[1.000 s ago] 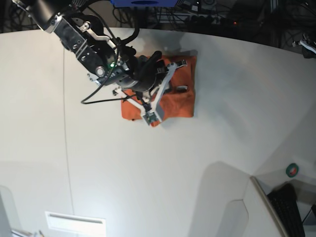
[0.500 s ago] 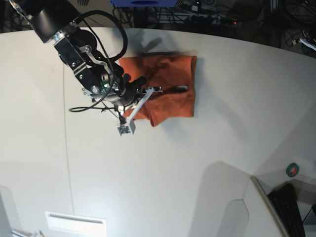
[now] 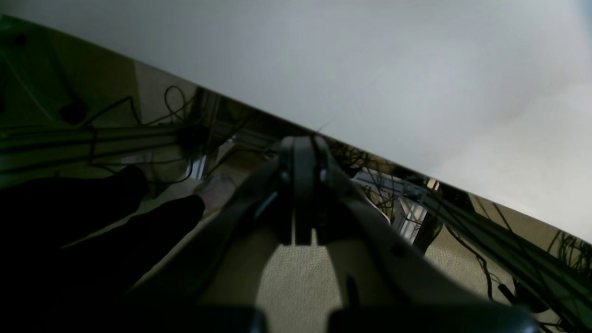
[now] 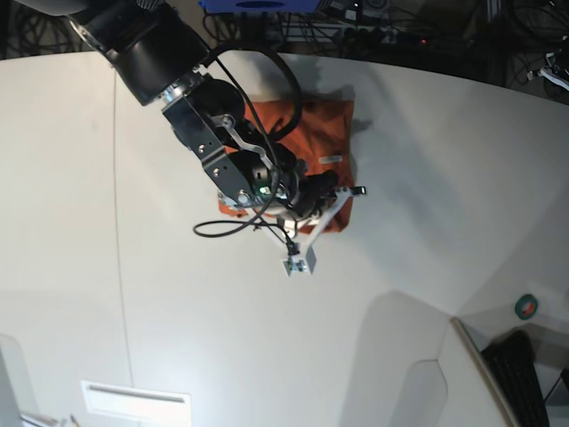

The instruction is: Layout the t-shirt on the table in an organized manner, then fold the t-shirt properly

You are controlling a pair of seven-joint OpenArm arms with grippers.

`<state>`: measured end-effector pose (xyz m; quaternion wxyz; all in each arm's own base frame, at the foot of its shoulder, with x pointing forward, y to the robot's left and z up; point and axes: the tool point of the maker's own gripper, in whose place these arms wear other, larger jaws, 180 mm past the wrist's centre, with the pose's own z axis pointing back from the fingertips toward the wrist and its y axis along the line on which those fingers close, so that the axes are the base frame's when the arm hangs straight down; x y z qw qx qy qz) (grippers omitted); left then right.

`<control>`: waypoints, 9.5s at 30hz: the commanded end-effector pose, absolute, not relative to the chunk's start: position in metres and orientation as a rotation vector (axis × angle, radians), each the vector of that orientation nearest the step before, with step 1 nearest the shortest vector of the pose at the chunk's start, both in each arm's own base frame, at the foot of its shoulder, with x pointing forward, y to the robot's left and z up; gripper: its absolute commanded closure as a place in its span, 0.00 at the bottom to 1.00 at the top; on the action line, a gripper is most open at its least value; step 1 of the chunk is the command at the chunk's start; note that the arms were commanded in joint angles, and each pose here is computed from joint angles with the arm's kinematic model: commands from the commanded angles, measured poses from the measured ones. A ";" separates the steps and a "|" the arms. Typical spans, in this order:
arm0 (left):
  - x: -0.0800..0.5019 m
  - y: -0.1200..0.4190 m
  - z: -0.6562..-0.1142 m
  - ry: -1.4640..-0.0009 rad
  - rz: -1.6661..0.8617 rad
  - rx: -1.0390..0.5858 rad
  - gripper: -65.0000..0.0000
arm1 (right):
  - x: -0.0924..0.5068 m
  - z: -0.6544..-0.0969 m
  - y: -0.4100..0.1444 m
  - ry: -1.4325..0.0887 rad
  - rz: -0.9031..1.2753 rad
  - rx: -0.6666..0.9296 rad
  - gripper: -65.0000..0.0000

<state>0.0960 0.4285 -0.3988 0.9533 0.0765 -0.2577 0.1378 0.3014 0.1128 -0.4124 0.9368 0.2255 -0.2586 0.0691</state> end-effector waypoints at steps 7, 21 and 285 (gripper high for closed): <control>0.102 0.437 -0.385 -0.554 0.256 0.181 1.00 | 0.314 -0.366 0.132 -0.639 0.214 0.524 1.00; 0.111 0.437 -0.385 -0.570 0.258 0.179 1.00 | 0.212 -0.429 0.138 -0.348 0.427 0.456 1.00; 0.175 0.098 -0.428 -0.686 -0.727 -0.201 1.00 | 0.158 -0.425 -0.193 -0.738 0.048 0.031 1.00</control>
